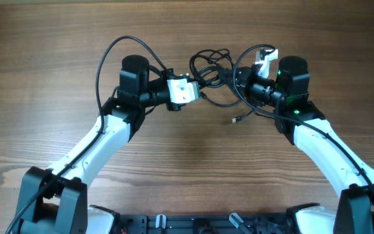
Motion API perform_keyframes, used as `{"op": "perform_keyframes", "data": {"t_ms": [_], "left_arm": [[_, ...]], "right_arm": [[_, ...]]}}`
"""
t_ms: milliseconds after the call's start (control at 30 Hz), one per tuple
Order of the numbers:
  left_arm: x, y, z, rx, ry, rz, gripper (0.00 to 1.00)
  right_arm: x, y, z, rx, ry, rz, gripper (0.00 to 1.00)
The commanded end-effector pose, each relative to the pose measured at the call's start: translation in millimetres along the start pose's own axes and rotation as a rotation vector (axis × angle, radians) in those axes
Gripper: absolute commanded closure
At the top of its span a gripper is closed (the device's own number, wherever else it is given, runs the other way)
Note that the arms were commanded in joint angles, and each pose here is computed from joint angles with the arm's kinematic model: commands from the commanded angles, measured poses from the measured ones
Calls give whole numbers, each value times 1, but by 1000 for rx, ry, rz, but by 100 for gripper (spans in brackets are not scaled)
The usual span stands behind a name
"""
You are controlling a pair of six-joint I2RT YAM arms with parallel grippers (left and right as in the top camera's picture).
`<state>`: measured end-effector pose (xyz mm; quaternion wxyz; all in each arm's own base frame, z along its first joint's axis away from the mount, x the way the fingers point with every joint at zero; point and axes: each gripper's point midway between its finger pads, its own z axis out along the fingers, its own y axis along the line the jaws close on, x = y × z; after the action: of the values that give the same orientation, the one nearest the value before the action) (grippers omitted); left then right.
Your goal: Untangle cables
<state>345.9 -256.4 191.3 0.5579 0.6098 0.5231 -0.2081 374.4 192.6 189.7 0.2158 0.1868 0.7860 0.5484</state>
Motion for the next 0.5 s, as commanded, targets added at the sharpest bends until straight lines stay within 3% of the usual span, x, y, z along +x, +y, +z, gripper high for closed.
{"op": "perform_keyframes", "data": {"t_ms": [0,33,67,167,267,367,467], "left_arm": [[-5,-2,0,13,-17,6,78],[-4,-1,0,7,-11,6,57],[-3,0,0,2,-5,5,48],[-2,0,0,0,-3,2,45],[-2,0,0,0,-3,2,56],[0,2,0,-12,11,2,77],[1,3,0,-18,16,3,91]], "right_arm": [[0,12,-1,-40,11,-50,96],[1,13,-1,-46,17,-54,96],[2,16,-2,-59,24,-80,96],[4,25,-2,-95,37,-117,96],[6,25,-2,-100,49,-136,96],[7,26,-3,-103,55,-139,96],[7,26,-3,-103,55,-139,96]]}}
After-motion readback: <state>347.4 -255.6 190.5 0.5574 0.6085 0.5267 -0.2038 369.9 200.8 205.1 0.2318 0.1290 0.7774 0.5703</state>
